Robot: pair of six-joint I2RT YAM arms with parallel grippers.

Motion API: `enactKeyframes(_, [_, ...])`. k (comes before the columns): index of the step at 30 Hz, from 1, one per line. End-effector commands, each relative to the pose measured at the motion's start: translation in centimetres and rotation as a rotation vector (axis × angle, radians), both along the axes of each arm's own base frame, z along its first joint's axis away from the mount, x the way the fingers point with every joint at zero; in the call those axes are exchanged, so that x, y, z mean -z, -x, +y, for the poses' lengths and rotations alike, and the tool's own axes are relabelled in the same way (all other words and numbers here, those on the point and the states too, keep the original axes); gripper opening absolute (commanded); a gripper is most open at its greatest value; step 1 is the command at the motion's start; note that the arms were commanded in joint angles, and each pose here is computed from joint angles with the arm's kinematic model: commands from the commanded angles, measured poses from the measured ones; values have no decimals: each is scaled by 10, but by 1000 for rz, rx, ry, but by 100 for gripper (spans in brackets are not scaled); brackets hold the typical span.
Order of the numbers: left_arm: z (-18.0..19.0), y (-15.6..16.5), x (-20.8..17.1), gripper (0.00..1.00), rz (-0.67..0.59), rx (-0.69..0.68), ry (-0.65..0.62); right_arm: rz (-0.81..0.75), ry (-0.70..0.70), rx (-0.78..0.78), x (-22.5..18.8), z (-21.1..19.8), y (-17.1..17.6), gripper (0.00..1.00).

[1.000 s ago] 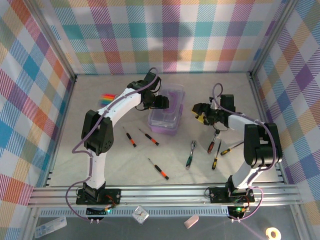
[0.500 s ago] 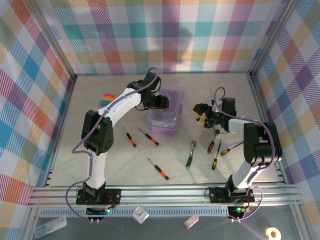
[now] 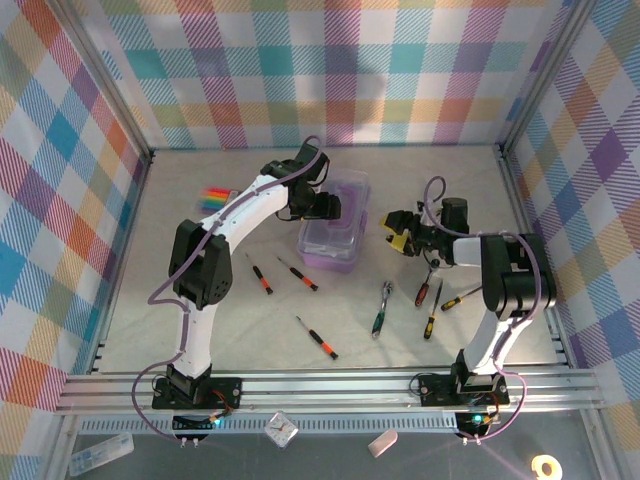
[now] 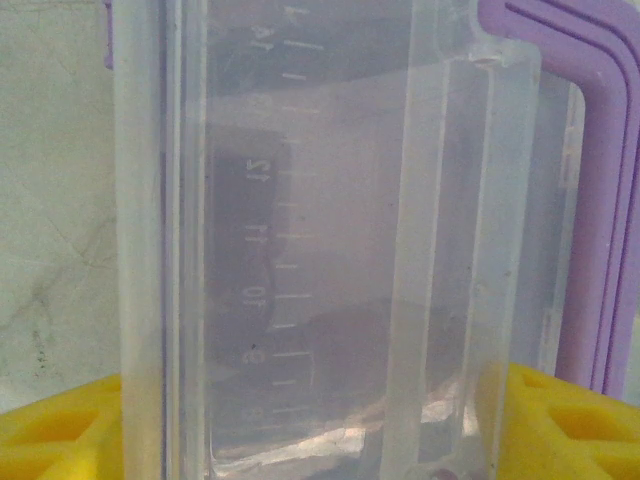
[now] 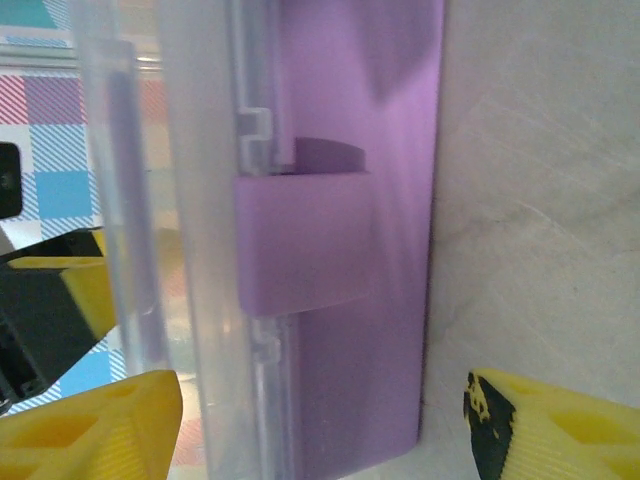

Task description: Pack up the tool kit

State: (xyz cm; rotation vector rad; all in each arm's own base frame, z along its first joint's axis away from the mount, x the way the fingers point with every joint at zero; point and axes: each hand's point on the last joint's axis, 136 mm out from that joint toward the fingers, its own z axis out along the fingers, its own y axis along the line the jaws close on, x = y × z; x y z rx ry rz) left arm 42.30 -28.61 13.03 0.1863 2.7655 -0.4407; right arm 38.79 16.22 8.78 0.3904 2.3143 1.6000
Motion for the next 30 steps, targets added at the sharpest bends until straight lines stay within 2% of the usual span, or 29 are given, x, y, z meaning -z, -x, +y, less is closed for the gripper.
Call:
enactKeyframes(1, [2,17,24,67,86,22,-55,-67,-52,-48,-20,5,-10,75])
enactKeyframes(6, [3,19,28,64,83,34,-65,-68,-49,-63,-18,10,-14,75])
enactKeyframes(12, [1,20,31,59,80,54,-58,-84,-133,-118,-22,27,-20,79])
enactKeyframes(19, [-2,26,39,56,88,117,-2,-83,-164,-194,-23,51,-17,79])
enactKeyframes(22, [-1,29,44,52,111,139,23,-76,-148,-250,-20,65,-12,79])
enactKeyframes(25, [1,31,47,42,128,149,38,-70,-150,-254,-18,68,-10,79])
enactKeyframes(30, [10,31,49,41,136,142,44,-53,-144,-249,-13,68,-8,80])
